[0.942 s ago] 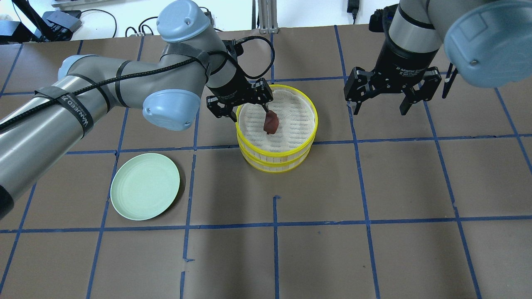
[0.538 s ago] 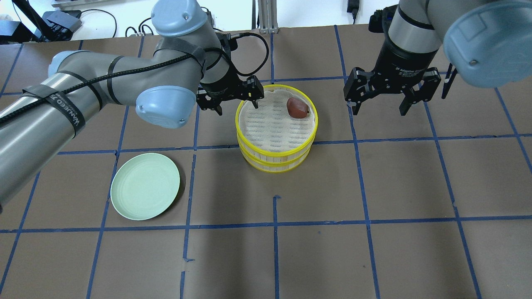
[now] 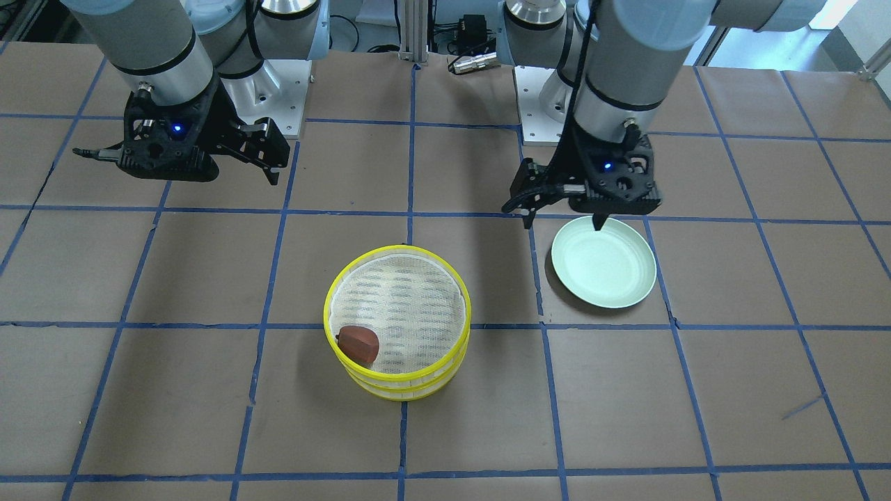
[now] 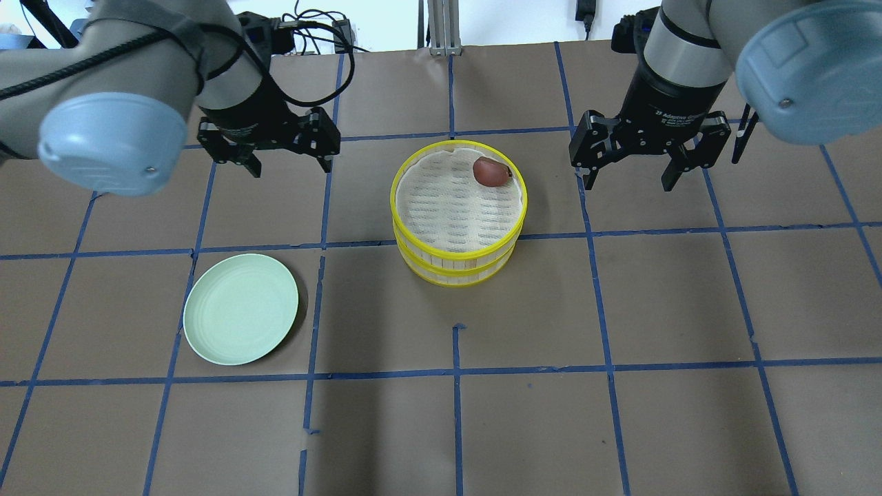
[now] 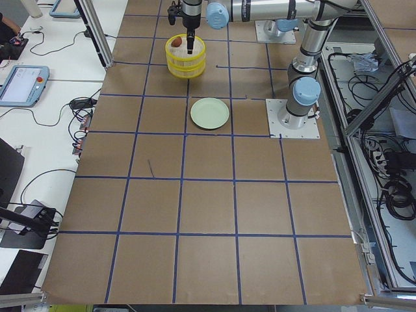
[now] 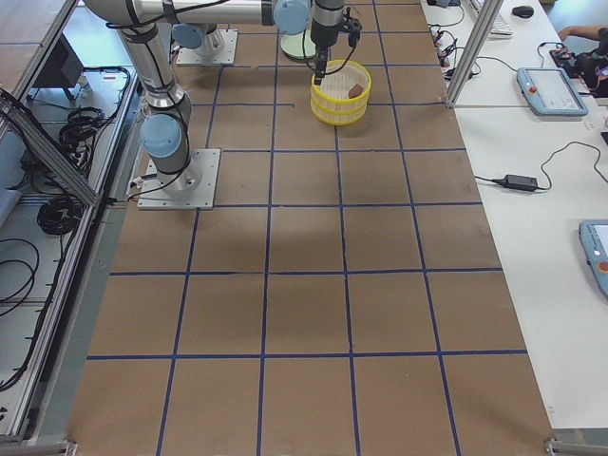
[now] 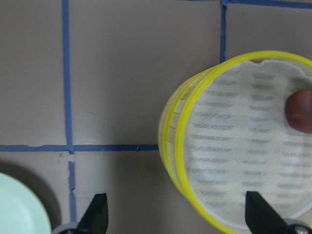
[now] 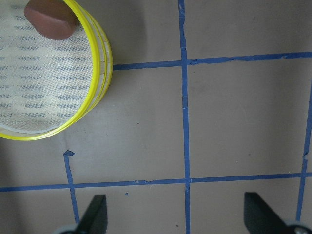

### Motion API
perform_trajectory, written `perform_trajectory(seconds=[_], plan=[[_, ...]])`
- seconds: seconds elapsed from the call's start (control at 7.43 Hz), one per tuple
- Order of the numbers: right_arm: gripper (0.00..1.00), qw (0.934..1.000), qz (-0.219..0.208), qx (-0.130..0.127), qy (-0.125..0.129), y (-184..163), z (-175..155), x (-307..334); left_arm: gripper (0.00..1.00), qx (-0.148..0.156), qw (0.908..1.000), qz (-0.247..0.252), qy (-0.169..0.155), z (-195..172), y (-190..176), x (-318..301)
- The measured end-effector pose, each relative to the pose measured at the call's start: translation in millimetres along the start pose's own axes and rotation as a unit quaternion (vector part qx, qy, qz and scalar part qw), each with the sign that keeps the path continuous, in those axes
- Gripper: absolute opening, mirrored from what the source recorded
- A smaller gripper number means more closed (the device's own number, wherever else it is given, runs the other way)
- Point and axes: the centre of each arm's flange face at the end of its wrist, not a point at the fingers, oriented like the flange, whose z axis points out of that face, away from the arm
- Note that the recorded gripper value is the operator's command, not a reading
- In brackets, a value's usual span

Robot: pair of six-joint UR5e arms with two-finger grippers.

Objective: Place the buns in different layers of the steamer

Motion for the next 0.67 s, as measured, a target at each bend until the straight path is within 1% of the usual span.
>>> perform_trajectory(seconds=[0.27, 0.4, 0.54, 0.67], plan=[[1.00, 1.0000, -0.001, 0.004, 0.001, 0, -4, 1, 1.00, -0.010, 0.9999, -0.005, -0.009, -43, 29, -26], [1.00, 0.9999, -0.005, 0.009, 0.003, 0, -6, 1, 1.00, -0.019, 0.9996, -0.005, -0.020, -55, 43, -31], [1.00, 0.9999, -0.006, 0.015, 0.004, 1, -8, 2, 1.00, -0.027, 0.9993, -0.004, -0.027, -59, 53, -32], [1.00, 0.9998, -0.007, 0.018, 0.007, 1, -9, 2, 1.00, -0.036, 0.9989, -0.002, -0.030, -55, 59, -32]])
